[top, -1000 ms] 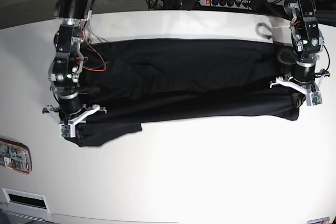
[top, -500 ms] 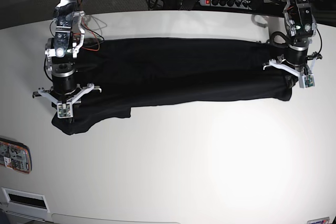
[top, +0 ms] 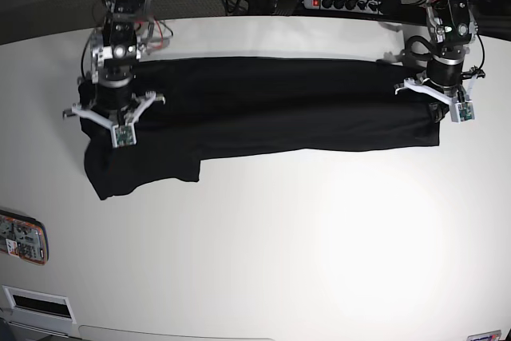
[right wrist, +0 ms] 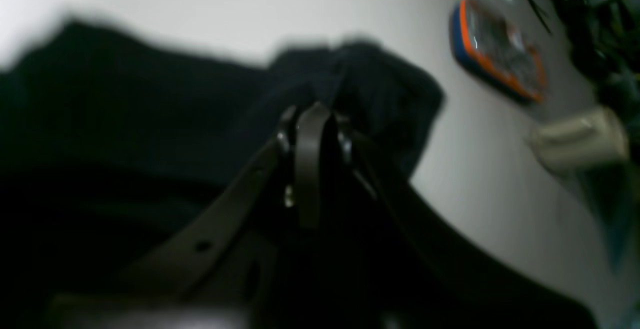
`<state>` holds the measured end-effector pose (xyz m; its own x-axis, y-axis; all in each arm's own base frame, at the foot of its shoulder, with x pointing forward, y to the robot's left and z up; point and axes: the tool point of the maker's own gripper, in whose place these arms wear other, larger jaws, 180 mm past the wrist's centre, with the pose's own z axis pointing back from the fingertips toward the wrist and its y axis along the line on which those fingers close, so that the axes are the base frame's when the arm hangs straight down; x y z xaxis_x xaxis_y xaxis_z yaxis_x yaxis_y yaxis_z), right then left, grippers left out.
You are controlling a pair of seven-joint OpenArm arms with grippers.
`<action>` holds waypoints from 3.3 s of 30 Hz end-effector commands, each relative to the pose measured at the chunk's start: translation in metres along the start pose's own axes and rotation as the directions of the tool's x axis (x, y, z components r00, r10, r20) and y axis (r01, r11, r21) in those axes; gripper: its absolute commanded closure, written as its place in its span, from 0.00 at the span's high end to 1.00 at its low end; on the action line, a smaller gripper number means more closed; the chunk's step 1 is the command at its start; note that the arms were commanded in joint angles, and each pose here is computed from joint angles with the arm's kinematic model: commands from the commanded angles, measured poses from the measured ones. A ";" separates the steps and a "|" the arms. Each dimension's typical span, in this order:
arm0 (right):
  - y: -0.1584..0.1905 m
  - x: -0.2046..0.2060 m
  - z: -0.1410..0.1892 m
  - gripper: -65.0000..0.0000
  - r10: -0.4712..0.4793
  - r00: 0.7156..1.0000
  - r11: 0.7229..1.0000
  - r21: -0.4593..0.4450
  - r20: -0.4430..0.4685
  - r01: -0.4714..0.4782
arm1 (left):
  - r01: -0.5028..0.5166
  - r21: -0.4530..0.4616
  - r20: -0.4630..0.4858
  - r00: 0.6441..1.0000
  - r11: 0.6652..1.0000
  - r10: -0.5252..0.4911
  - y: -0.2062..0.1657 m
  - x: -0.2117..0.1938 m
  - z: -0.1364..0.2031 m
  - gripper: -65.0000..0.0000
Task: Fold the T-shirt properly
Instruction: 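Fold the hem over toward the collar with both grippers, then lower the folded edge and release with both grippers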
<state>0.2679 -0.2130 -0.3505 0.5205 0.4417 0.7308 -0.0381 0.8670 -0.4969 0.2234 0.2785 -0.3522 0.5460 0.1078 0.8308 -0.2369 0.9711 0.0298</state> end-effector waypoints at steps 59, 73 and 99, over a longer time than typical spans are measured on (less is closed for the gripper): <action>-0.025 -0.013 0.019 0.65 -0.017 0.993 0.991 -0.133 -0.114 0.002 | 0.246 -0.061 0.111 0.965 0.967 -0.238 -0.051 0.031 0.012 0.48; 0.002 0.069 -0.004 0.65 -0.036 0.997 0.997 -0.064 0.074 0.041 | 0.220 -0.167 -0.065 0.970 0.961 -0.233 -0.082 -0.038 -0.031 0.48; -0.009 0.049 -0.019 0.65 -0.266 0.962 0.964 0.024 0.059 0.265 | 0.235 -0.089 -0.167 0.954 0.968 -0.247 -0.037 -0.077 -0.090 0.49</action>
<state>0.3038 -0.2015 -0.3339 0.5057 0.2010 0.8390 0.0661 0.9606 -0.2700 0.2916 0.2366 -0.4430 0.5897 -0.0759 0.8041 -0.0262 0.9932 0.1130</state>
